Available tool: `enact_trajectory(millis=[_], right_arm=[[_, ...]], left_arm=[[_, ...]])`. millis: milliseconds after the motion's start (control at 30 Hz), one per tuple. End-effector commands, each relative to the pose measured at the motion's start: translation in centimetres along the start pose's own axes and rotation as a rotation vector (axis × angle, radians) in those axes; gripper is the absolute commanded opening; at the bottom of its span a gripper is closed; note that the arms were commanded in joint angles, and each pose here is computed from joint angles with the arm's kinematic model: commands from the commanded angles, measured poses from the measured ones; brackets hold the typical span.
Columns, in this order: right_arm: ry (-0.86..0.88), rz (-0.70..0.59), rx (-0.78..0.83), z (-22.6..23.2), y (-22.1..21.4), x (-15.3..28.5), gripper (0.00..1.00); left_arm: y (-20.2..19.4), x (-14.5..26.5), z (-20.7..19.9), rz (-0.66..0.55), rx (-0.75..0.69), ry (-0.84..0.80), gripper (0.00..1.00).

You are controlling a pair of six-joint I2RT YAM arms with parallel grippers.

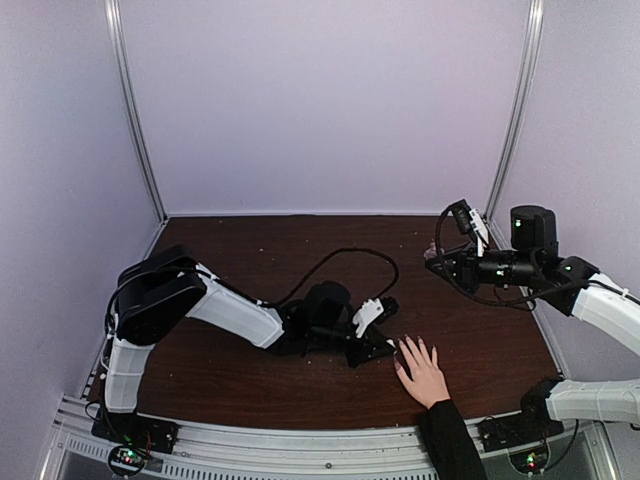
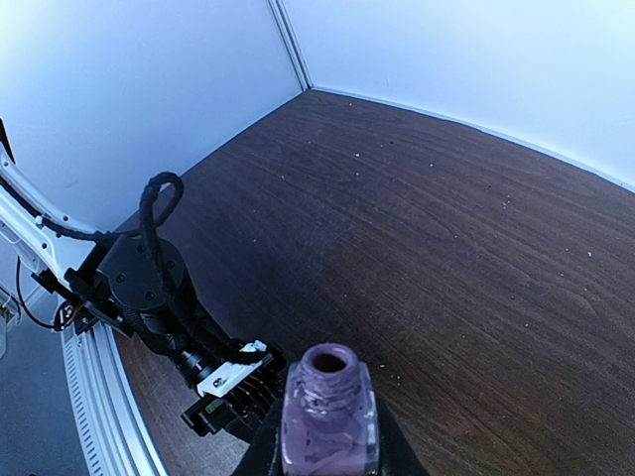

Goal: Paint the nails
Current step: Paint the nail with the hand.

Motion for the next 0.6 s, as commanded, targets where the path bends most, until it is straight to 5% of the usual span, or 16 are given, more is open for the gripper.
enact_trajectory(millis=[0, 567], right_arm=[[-0.008, -0.034, 0.006, -0.1, 0.5, 0.1, 0.00], [-0.002, -0.043, 0.010, 0.1, 0.7, 0.4, 0.00]], left_arm=[[1.3, 0.5, 0.7, -0.046, -0.021, 0.039, 0.00], [2.1, 2.2, 0.2, -0.106, -0.020, 0.038, 0.00]])
Point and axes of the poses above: each gripper's point midway between its finger pads, its own x axis back along the fingers, its own z axis along the line the jaws close on, y = z × x, the point moved 5 cm from there along x, back along the fingers, and after that the axes turned 13 degrees about -x, right-handed, at the moved point
